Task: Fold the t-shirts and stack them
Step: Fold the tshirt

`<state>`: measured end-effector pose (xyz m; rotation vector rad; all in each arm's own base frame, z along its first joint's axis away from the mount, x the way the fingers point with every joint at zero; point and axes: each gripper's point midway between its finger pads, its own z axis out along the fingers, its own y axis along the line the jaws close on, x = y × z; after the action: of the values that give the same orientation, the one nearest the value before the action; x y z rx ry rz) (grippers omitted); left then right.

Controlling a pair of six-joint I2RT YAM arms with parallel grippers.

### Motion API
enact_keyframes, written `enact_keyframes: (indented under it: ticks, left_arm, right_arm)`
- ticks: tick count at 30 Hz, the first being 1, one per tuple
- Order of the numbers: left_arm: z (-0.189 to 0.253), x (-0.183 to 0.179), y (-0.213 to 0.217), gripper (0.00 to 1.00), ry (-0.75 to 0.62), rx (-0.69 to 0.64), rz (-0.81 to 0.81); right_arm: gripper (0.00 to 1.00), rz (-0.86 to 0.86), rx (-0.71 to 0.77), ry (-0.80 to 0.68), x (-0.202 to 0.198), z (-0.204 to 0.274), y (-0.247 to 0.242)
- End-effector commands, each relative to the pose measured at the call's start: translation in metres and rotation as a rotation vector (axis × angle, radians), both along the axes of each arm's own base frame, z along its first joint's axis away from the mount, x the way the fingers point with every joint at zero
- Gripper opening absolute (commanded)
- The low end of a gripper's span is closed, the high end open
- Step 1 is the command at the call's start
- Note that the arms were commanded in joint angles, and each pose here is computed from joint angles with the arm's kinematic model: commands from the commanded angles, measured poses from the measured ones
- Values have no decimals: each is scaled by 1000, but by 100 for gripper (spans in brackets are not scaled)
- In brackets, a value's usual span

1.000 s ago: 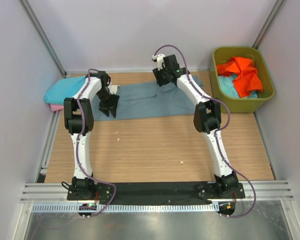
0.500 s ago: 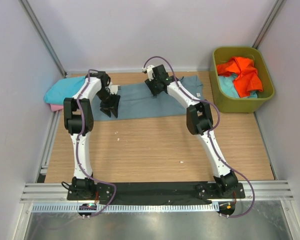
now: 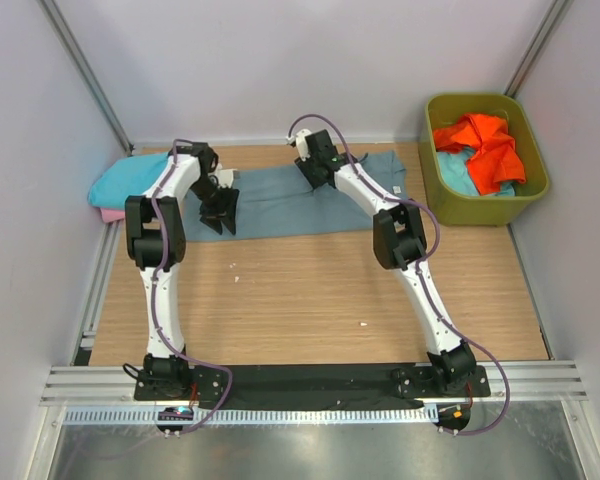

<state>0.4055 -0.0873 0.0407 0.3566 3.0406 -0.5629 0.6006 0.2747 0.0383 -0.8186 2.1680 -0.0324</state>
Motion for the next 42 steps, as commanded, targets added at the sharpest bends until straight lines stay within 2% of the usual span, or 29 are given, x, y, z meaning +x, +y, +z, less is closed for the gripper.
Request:
enact_keyframes:
  ticks: [1,4,5,8,18,25,27,28,30,31,32,37,41,42]
  left_arm:
    - [17,6,-3,47,-37,-37,19]
    - [15,7,-1,47,-35,-42,28]
    - [14,7,0,47,-32,-43,33]
    - [13,7,-1,47,-27,-55,41]
    - [10,10,0,47,-22,-61,51]
    - [10,10,2,47,-24,-58,54]
    - [10,10,2,47,-23,-60,54]
    - [11,10,2,47,-23,-61,54]
    - [13,10,1,47,-29,-62,53]
    - [13,11,1,47,-30,-62,57]
    - [16,12,0,47,-39,-64,54]
    - [41,27,0,47,-129,-76,41]
    - [49,32,6,47,-159,-58,43]
    - [48,32,8,47,-153,-59,50]
  right_arm:
    - [43,-9,-21,-76,4,39,-3]
    - [33,-2,-27,-71,1,37,0]
    - [23,6,-27,-75,1,38,2]
    - [3,1,-25,-104,3,48,5]
    - [1,74,31,-227,-1,108,44]
    - [1,111,78,-266,-8,130,67]
    - [7,111,76,-265,-9,128,69]
    - [21,111,73,-264,-9,126,70]
    - [35,101,62,-260,-9,122,68]
    - [46,80,52,-264,-7,121,64]
    - [50,67,46,-268,-7,122,61]
    - [54,-53,17,-335,5,140,34]
    - [55,-136,70,-345,24,150,1]
    - [55,-175,84,-334,33,148,-19]
